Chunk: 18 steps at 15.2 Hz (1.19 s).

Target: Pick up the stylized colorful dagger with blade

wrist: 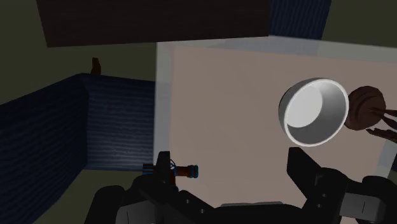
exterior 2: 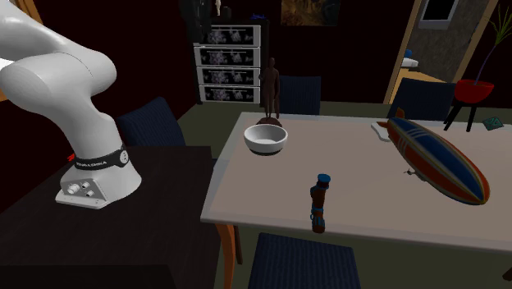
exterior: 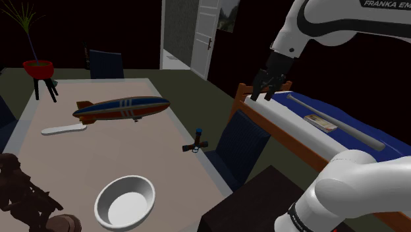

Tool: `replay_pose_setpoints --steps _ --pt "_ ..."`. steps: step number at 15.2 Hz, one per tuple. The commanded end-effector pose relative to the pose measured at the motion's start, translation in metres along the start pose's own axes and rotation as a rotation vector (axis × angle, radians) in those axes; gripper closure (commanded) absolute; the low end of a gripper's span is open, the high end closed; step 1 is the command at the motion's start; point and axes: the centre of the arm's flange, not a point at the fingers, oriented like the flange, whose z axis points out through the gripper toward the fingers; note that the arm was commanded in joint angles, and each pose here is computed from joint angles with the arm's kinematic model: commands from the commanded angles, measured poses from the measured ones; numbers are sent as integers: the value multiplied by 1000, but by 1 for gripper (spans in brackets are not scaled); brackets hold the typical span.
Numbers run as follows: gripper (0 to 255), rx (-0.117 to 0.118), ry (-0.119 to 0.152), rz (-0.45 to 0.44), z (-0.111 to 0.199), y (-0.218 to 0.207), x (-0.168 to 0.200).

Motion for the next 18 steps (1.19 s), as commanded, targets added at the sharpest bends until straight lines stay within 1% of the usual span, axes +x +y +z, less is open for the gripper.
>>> replay_pose_setpoints --steps 1,18 --pt "0 0 0 0 0 0 0" --pt "0 -79 59 64 179 9 126"
